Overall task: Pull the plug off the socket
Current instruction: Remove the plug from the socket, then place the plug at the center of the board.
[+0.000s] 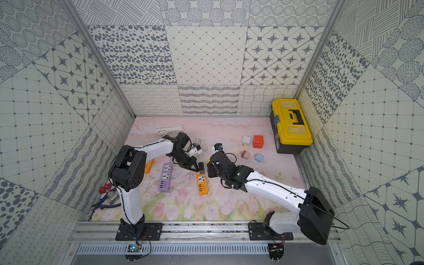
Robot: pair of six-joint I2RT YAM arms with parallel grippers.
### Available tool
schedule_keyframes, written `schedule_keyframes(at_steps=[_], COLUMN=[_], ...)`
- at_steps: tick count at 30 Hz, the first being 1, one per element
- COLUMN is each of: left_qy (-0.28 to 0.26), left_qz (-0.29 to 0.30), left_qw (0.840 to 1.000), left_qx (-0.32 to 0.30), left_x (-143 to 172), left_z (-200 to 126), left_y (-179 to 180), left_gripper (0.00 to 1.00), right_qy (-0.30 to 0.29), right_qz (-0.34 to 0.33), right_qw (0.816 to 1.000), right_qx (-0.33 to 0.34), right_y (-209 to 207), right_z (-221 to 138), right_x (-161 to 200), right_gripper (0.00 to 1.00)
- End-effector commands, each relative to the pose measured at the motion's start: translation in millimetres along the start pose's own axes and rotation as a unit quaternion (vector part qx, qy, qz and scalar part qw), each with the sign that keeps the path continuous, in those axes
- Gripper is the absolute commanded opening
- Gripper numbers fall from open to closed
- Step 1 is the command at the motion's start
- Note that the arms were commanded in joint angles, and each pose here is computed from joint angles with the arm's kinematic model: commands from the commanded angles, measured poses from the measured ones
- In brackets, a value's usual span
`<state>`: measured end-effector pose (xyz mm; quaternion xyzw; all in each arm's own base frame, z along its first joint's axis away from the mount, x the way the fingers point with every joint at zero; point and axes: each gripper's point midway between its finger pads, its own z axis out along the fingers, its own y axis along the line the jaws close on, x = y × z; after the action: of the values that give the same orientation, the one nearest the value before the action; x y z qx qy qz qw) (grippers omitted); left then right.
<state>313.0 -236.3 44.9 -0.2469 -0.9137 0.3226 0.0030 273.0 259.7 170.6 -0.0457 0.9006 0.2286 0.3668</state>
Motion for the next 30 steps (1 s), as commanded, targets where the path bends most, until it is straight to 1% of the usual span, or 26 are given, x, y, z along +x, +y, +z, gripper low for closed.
schedule_keyframes(at_steps=[1, 3, 7, 11, 15, 18, 21, 26, 30], left_qy=[0.013, 0.013, 0.013, 0.012, 0.013, 0.012, 0.011, 0.011, 0.011], left_qz=[-0.003, -0.003, -0.002, -0.003, -0.003, -0.003, -0.003, -0.004, -0.004], left_qw=[0.999, 0.999, 0.999, 0.999, 0.999, 0.999, 0.999, 0.999, 0.999], left_qx=[-0.034, -0.034, -0.034, -0.034, -0.035, -0.034, -0.034, -0.032, -0.032], left_x=[4.1, 4.1, 4.0, 4.1, 4.1, 3.9, 3.3, 3.5, 3.9], left_z=[3.2, 3.1, 3.1, 3.1, 3.3, 2.8, 2.3, 2.5, 2.6], left_y=[15.4, 15.4, 15.3, 15.3, 15.6, 15.1, 15.4, 15.5, 15.3], left_gripper=[0.00, 0.00, 0.00, 0.00, 0.00, 0.00, 0.00, 0.00, 0.00], right_qy=[0.004, -0.001, -0.015, -0.023, -0.024, -0.022, -0.016, 0.005, 0.012], right_qz=[0.062, 0.088, 0.140, 0.167, 0.187, 0.195, 0.189, 0.184, 0.180], right_qw=[0.997, 0.996, 0.990, 0.986, 0.982, 0.981, 0.981, 0.982, 0.983], right_qx=[-0.036, -0.026, -0.029, -0.015, -0.002, 0.008, 0.027, 0.036, 0.042], right_y=[-15.9, -37.6, -70.7, -100.5, -127.8, -143.1, -153.9, -162.4, -167.8], right_z=[0.5, 3.2, 13.8, 30.7, 58.2, 81.7, 105.4, 143.7, 163.0], right_x=[-8.9, -18.3, -41.3, -64.7, -86.0, -98.7, -106.8, -110.8, -113.2], right_gripper=[0.18, 0.18, 0.18, 0.18, 0.19, 0.19, 0.19, 0.21, 0.25])
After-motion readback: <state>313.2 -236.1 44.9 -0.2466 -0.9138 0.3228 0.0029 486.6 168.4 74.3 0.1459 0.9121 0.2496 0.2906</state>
